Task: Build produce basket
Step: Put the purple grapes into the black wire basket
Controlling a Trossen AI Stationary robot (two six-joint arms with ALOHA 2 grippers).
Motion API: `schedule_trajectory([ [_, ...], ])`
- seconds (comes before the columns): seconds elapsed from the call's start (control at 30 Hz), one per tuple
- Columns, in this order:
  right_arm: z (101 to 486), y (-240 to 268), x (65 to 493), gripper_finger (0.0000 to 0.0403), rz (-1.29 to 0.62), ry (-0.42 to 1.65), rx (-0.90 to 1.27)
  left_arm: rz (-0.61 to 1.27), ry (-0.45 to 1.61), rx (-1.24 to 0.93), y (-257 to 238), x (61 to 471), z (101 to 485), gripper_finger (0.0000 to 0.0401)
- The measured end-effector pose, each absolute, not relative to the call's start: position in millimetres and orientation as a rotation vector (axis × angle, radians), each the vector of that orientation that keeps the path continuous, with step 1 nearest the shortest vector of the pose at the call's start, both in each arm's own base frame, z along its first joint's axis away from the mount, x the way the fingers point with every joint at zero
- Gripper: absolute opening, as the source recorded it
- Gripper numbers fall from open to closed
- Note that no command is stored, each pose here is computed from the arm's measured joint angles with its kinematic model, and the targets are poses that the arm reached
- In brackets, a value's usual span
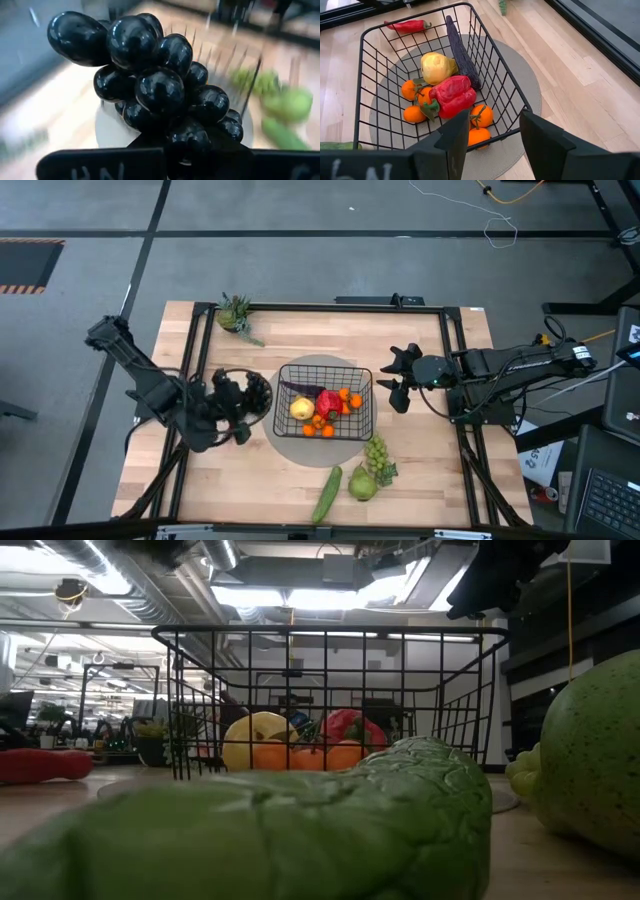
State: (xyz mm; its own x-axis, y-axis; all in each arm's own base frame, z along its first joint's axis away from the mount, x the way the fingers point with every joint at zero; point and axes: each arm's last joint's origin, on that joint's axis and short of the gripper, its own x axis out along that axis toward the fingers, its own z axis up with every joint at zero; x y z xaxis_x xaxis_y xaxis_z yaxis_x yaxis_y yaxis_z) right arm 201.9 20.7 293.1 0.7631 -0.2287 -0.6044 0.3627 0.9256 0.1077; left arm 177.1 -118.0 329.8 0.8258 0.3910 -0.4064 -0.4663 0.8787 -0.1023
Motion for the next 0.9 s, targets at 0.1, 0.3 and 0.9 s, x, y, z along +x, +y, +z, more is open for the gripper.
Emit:
schedule_trajectory([
  [0.1,293.1,20.7,201.9,0.0174,-0.324,0.625,0.224,0.482,0.284,-0.106,-116.3,188.2,342.1,0.0022],
  [0.3,293.1,20.7,201.9,0.0174,-0.325,0.625,0.225,0.445,0.231,-0.006,-107.8,214.3,354.2,0.0022],
  [0.9,293.1,20.7,201.9,0.0174,-0.325,0.625,0.226,0.263,0.289,-0.035,-66.8,306.3,315.5,0.002],
])
